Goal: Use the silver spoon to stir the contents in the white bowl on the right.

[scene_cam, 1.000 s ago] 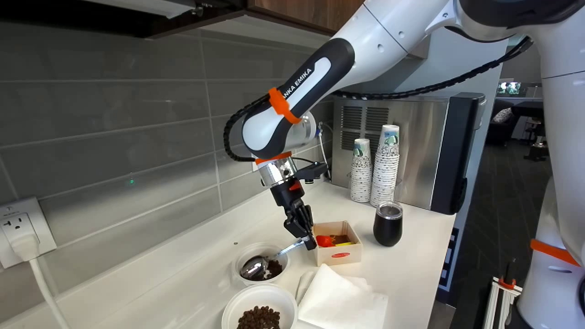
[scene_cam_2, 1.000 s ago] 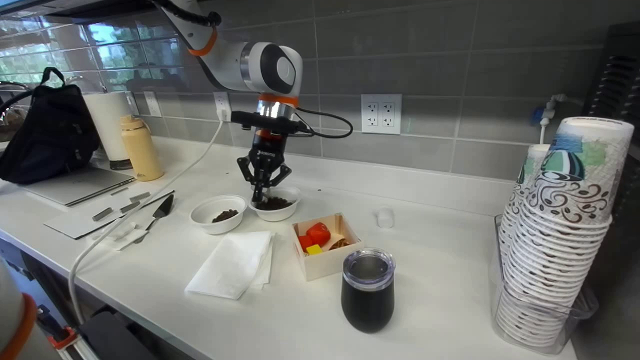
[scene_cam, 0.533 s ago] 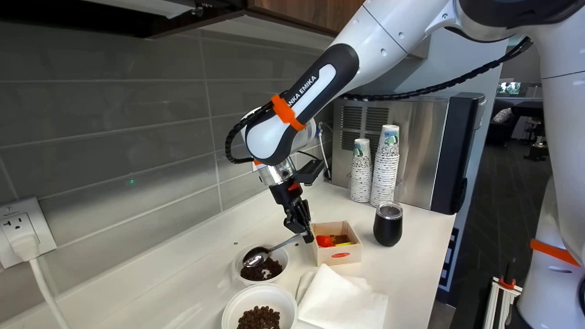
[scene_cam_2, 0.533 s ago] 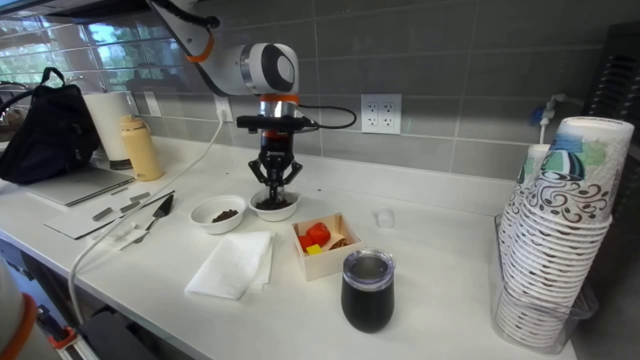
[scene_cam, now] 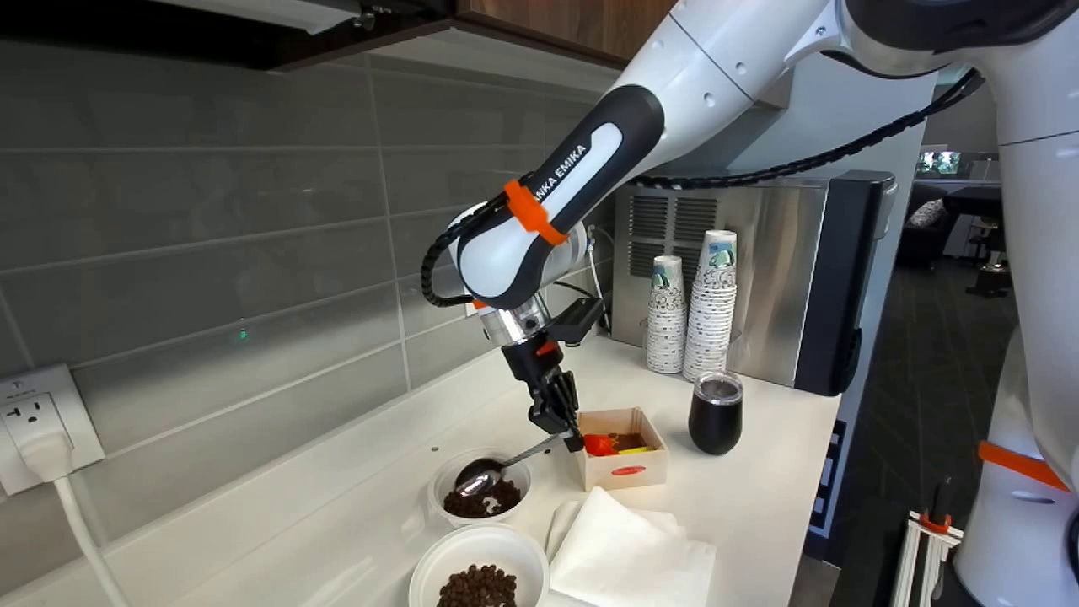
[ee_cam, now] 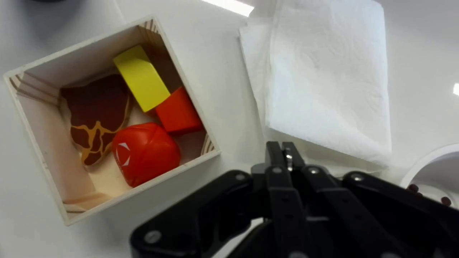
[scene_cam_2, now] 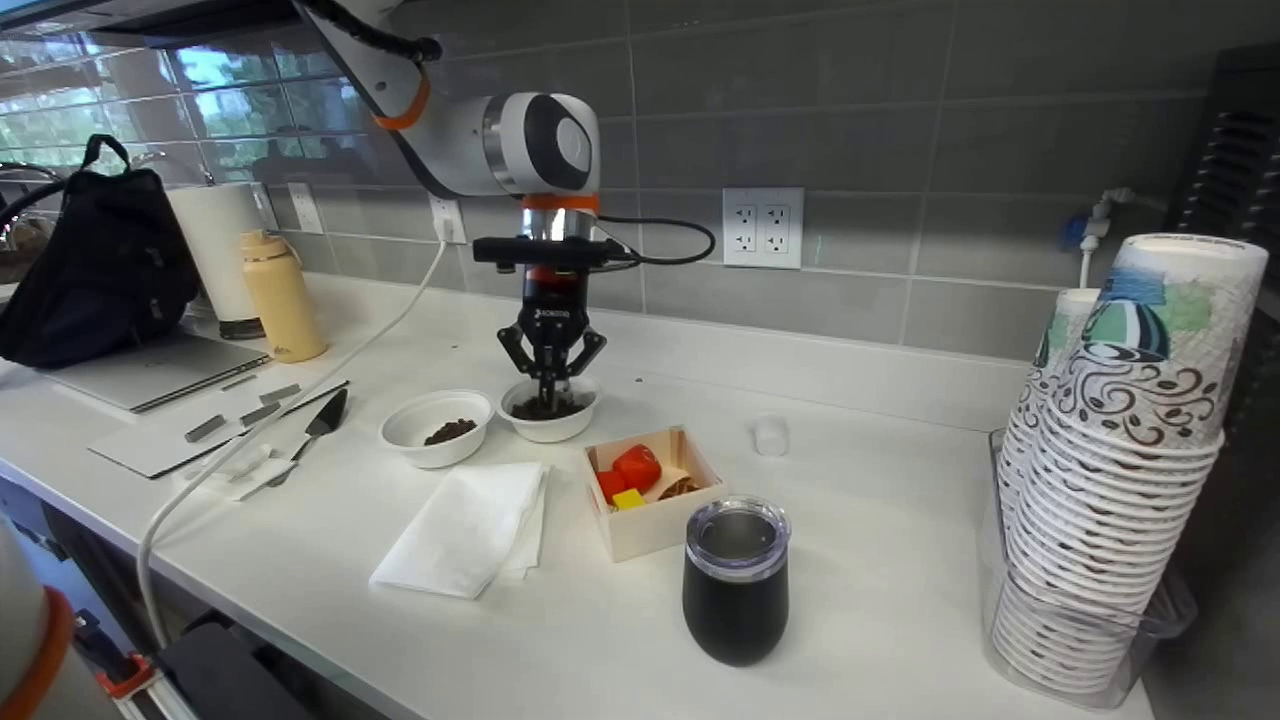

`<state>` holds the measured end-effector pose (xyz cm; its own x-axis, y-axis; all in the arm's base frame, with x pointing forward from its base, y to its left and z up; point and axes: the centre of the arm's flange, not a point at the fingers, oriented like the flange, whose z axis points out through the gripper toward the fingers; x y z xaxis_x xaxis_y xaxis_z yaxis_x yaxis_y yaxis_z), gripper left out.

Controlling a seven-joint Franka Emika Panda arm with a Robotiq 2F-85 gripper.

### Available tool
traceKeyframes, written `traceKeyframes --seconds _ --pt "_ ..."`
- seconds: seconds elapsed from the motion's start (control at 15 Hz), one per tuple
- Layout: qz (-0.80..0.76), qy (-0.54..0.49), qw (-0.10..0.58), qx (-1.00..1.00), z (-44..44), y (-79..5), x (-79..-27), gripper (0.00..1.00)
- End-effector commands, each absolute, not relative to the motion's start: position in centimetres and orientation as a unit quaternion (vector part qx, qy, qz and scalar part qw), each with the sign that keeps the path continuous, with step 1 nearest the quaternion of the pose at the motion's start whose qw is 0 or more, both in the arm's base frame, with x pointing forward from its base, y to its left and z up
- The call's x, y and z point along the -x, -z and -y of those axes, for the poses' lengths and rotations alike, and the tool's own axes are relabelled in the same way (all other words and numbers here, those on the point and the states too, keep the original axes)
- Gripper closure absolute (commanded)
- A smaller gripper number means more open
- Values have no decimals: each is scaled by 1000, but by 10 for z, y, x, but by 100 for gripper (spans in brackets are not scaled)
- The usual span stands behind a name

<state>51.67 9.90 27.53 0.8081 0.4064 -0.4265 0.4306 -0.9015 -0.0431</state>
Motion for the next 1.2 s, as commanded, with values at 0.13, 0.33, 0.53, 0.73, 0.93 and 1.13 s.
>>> traceKeyframes --seconds 0.13,0.33,0.53,0.73,0.93,1.13 --pt "-200 208 -15 -957 -85 -266 -504 99" --pt "-179 207 -26 -962 -77 -258 -503 89" --pt "-166 206 -32 -964 -72 -252 -502 56" --pt "-160 208 -33 -964 -70 -249 -500 34" --pt "-160 209 -32 -964 -71 -249 -499 12" --pt "-158 196 -23 -968 -71 -261 -495 0"
